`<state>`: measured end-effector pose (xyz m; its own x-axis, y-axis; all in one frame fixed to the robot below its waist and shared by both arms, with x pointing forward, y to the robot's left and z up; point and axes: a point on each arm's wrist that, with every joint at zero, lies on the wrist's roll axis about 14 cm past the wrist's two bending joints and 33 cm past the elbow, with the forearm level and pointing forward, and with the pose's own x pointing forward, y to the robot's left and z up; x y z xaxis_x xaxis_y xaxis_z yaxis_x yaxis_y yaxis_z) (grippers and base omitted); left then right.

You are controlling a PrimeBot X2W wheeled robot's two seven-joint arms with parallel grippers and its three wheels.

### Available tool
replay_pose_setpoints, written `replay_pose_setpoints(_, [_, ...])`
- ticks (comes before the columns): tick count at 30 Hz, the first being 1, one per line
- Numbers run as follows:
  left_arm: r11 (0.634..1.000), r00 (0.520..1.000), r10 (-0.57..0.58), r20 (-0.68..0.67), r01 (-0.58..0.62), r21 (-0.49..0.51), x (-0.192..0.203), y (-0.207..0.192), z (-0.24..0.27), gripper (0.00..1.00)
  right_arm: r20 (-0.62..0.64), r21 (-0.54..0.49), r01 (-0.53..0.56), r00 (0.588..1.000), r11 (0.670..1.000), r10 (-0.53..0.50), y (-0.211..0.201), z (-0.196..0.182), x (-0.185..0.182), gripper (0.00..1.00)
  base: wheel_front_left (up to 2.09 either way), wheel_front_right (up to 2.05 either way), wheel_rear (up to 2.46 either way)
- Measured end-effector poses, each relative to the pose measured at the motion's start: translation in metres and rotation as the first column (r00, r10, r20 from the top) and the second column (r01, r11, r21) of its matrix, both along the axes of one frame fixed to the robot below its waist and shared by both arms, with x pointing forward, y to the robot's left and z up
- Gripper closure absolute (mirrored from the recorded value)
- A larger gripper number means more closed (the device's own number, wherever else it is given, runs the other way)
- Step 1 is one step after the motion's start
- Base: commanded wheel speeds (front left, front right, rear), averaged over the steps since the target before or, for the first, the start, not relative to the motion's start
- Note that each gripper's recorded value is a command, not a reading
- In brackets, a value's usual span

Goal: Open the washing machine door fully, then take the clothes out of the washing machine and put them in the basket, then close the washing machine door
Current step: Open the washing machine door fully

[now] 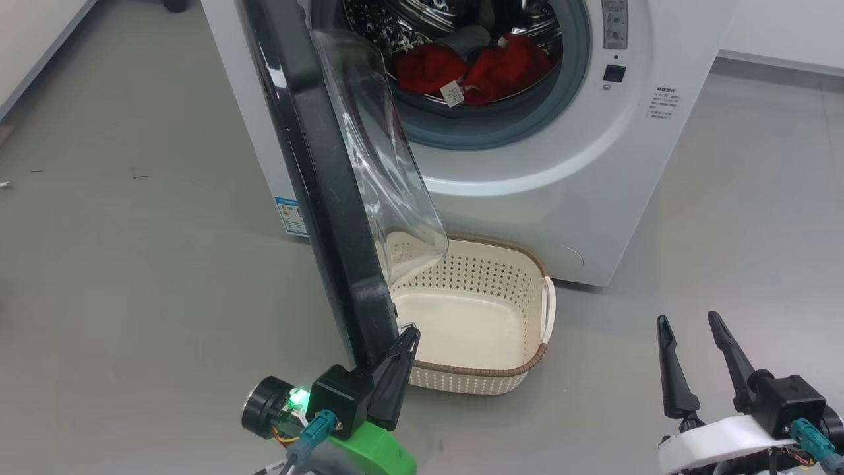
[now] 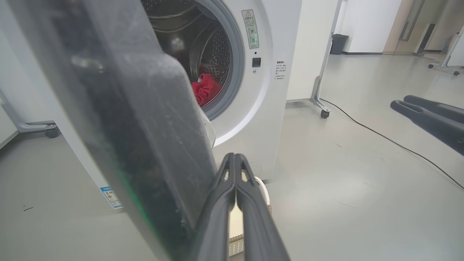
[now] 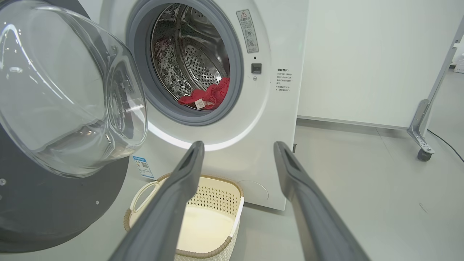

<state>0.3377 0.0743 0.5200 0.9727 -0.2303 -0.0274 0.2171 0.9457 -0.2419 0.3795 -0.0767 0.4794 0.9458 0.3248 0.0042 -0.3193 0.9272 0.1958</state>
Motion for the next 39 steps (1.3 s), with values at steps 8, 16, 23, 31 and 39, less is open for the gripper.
replay_pose_setpoints(8, [0.999, 0.999, 0.053, -0.012, -0.053, -0.012, -0.005, 0.013, -0.005, 1.0, -0.014, 0.0, -0.017, 1.0, 1.0, 0.017, 0.006, -0.005, 0.002, 0.0, 0.0, 0.0, 0.0])
replay_pose_setpoints(16, [0.991, 0.991, 0.133, -0.018, -0.133, -0.02, -0.011, 0.035, -0.01, 1.0, -0.016, -0.003, -0.056, 0.998, 0.998, 0.056, 0.017, -0.007, 0.006, 0.0, 0.0, 0.0, 0.0])
replay_pose_setpoints(23, [0.972, 0.971, 0.236, -0.03, -0.236, -0.013, -0.02, 0.064, -0.018, 1.0, -0.015, -0.002, -0.087, 0.996, 0.996, 0.087, 0.028, -0.007, 0.008, 0.0, 0.0, 0.0, 0.0])
replay_pose_setpoints(31, [0.928, 0.927, 0.373, -0.032, -0.373, 0.009, -0.035, 0.107, -0.022, 1.0, -0.007, 0.003, -0.144, 0.989, 0.99, 0.145, 0.047, -0.004, 0.009, 0.0, 0.0, 0.0, 0.0])
replay_pose_setpoints(39, [0.883, 0.883, 0.469, -0.022, -0.469, 0.032, -0.047, 0.14, -0.023, 1.0, -0.004, 0.005, -0.183, 0.983, 0.983, 0.183, 0.059, -0.003, 0.005, 0.0, 0.0, 0.0, 0.0])
